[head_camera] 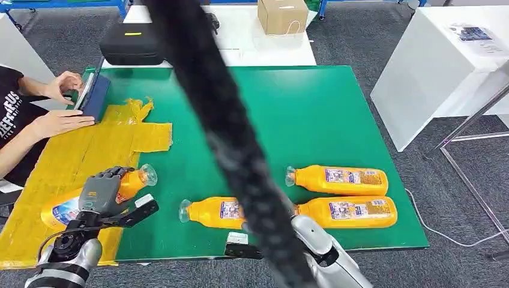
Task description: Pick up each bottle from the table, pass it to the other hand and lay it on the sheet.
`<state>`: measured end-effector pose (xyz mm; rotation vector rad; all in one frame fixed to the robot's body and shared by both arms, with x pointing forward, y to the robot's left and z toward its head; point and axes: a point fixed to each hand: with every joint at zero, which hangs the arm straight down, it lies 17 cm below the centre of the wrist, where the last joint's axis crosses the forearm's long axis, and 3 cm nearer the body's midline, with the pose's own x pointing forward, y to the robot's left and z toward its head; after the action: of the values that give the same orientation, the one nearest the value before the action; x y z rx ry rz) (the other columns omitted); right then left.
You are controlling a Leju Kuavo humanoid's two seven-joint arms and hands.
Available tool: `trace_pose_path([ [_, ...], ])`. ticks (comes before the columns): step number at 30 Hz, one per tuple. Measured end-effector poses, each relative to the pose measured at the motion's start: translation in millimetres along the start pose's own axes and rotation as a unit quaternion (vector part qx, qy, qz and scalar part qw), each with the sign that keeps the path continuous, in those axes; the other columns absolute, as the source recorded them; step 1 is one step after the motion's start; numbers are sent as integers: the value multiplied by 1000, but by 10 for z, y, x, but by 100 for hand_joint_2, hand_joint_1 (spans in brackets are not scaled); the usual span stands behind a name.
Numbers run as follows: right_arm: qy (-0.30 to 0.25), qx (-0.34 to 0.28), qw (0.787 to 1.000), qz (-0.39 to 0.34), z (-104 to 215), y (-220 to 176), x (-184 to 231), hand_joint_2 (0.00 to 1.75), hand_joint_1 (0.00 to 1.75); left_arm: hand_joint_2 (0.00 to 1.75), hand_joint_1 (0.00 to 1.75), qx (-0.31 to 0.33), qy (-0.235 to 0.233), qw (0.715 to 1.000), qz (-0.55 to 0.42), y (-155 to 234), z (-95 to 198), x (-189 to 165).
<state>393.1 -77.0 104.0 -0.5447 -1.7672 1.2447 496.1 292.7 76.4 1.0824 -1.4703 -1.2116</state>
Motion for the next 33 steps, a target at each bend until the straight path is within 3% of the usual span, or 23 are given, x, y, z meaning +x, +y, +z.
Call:
trace_pose_path([
  [2,0,5,1000,3,-2,25,-11,175,0,175,175,-2,2,1000,2,-15,-16,-9],
  [3,1,9,1000,4,-5,40,-19,175,0,175,47,-3,3,1000,4,-21,-23,-17],
  [4,2,16,1000,7,-6,68,-30,175,0,175,0,0,5,1000,7,-22,-29,-20],
  [14,20,62,997,42,21,297,-237,175,0,175,0,8,21,999,23,-170,-2,-44],
  [23,56,112,989,81,69,549,-524,175,0,175,0,40,21,997,66,-68,-35,15],
  [29,79,125,984,103,73,610,-713,175,0,175,0,64,-21,968,241,137,-15,376],
  [33,84,128,982,108,58,623,-758,175,0,175,0,83,-31,958,272,297,13,522],
])
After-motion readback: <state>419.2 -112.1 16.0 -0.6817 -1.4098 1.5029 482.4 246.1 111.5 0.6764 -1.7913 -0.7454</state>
